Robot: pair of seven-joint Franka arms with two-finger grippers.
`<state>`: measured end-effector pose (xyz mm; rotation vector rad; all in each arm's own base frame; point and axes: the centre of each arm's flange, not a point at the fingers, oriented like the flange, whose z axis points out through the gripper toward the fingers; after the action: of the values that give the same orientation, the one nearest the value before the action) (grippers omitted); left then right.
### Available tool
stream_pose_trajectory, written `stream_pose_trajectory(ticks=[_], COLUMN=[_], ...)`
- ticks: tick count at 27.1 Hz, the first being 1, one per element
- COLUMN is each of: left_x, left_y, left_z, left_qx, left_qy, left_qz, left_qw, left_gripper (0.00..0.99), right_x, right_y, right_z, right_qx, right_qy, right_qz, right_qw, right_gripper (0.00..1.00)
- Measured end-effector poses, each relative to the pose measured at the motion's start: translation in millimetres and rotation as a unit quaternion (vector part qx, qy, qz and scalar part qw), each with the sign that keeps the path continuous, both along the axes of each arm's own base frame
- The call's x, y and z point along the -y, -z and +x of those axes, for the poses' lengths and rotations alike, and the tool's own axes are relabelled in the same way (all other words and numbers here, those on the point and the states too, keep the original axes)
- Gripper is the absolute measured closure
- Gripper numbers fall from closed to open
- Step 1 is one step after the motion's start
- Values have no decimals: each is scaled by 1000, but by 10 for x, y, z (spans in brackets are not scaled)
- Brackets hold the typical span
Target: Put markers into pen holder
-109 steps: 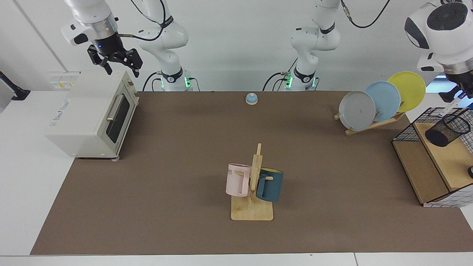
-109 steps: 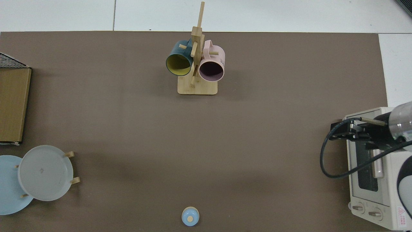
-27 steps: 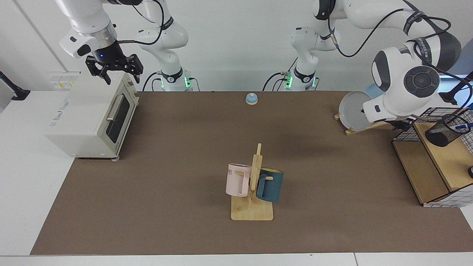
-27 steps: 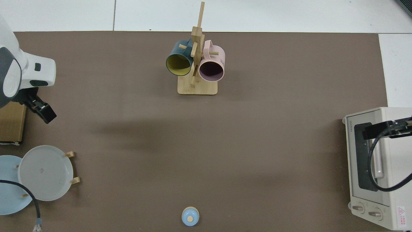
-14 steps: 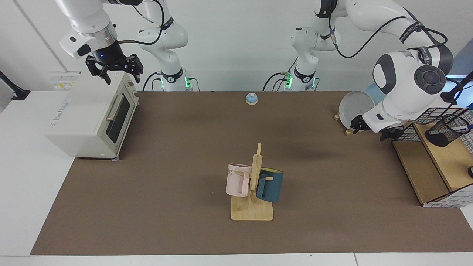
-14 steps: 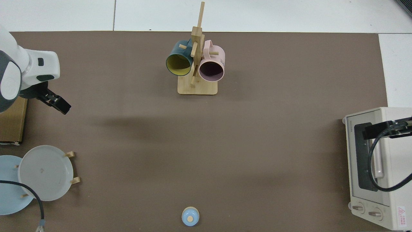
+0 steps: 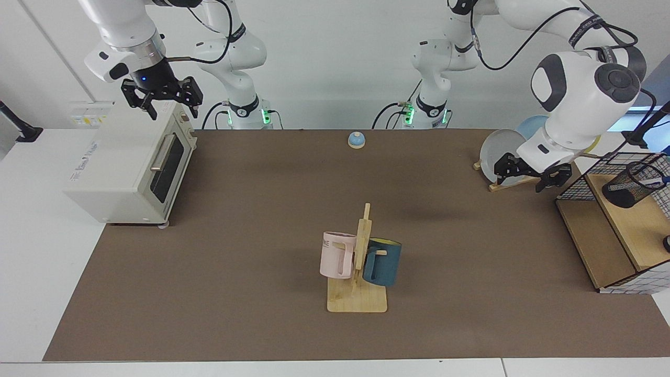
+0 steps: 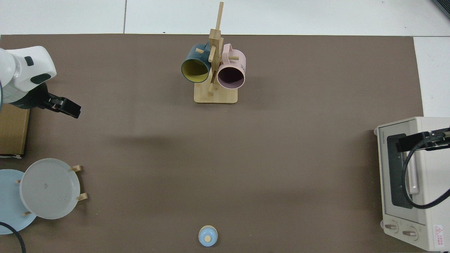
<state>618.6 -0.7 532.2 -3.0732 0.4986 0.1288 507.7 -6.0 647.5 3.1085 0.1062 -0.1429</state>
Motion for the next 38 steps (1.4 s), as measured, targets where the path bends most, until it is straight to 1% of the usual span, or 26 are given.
stream_pose_trajectory(ticks=[4, 9, 14, 28, 32, 38], left_x=[10, 90, 197, 143, 149, 143], left_y=[-129, -299, -431, -393, -390, -406], left_z=[-165, -464, -633, -653, -653, -629], left_qx=[21, 31, 39, 35, 34, 43], left_qy=[-4, -42, -57, -45, -50, -48], left_qz=[-1, 0, 0, 0, -14, -25], left_qw=[1000, 999, 998, 998, 998, 998], left_gripper=[0, 0, 0, 0, 0, 0], right_x=[0, 0, 0, 0, 0, 0], right_y=[0, 0, 0, 0, 0, 0], right_z=[0, 0, 0, 0, 0, 0], right_qx=[0, 0, 0, 0, 0, 0], right_qy=[0, 0, 0, 0, 0, 0], right_qz=[0, 0, 0, 0, 0, 0], right_qw=[1000, 1000, 1000, 1000, 1000, 1000], right_gripper=[0, 0, 0, 0, 0, 0])
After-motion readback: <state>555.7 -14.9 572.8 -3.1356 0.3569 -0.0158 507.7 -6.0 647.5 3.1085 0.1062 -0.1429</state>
